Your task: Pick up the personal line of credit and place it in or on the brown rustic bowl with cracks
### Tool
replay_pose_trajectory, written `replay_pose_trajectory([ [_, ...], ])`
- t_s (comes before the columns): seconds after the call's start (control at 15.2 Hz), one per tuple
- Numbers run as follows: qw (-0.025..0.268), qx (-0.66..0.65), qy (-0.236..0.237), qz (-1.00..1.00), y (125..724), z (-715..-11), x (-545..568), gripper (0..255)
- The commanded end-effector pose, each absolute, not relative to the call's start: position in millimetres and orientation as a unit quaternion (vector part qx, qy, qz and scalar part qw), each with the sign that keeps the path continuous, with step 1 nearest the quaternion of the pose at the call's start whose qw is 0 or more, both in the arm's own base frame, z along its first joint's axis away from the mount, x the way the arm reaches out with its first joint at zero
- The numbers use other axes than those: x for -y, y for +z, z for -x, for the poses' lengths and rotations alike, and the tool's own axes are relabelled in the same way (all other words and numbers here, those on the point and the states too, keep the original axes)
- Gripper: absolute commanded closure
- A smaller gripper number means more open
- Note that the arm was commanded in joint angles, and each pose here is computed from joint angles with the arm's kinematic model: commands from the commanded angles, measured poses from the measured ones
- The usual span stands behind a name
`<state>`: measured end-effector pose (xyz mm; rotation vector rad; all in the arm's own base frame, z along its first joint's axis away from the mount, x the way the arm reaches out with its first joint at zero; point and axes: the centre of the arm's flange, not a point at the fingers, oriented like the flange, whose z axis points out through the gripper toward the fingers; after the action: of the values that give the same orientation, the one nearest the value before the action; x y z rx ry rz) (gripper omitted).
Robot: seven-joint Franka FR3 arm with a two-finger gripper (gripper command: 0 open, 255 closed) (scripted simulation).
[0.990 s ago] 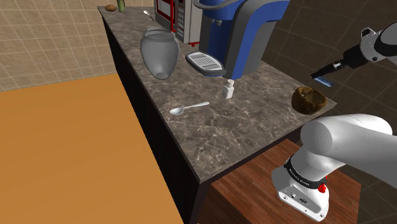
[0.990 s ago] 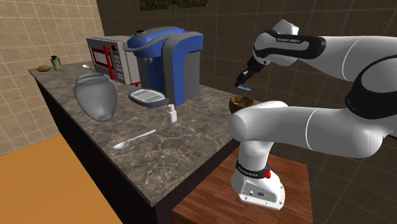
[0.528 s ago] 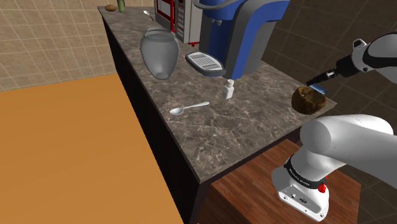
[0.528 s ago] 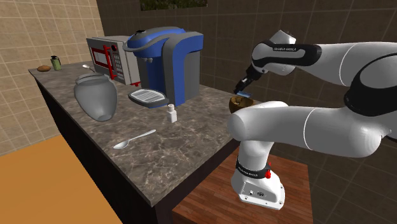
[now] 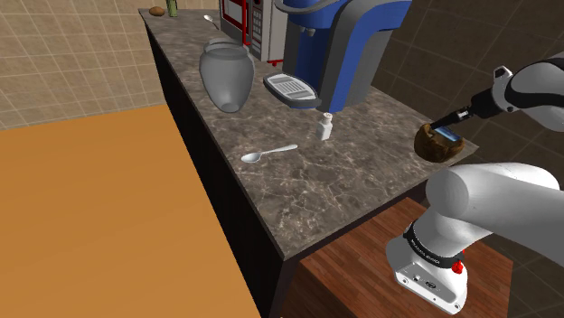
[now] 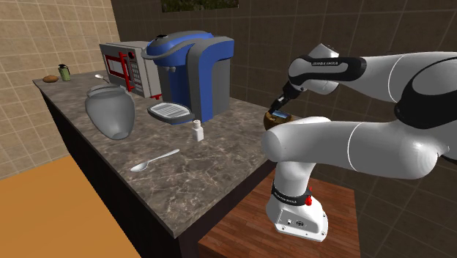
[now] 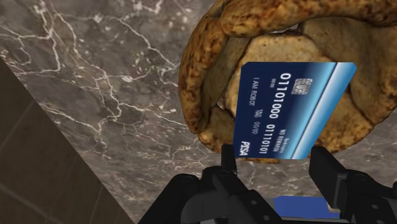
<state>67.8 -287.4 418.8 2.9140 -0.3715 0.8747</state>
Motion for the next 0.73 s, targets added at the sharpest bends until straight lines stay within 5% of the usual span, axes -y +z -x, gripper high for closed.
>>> replay_pose_trajectory([
  [0.0, 0.038, 0.121, 0.285, -0.95, 418, -68, 287, 255],
  [0.2, 0.038, 0.121, 0.285, -0.95, 418, -68, 287, 255],
  [0.26, 0.038, 0.121, 0.285, -0.95, 418, -68, 287, 0],
  [0.66, 0.038, 0.121, 0.285, -0.95, 429, -61, 286, 0],
])
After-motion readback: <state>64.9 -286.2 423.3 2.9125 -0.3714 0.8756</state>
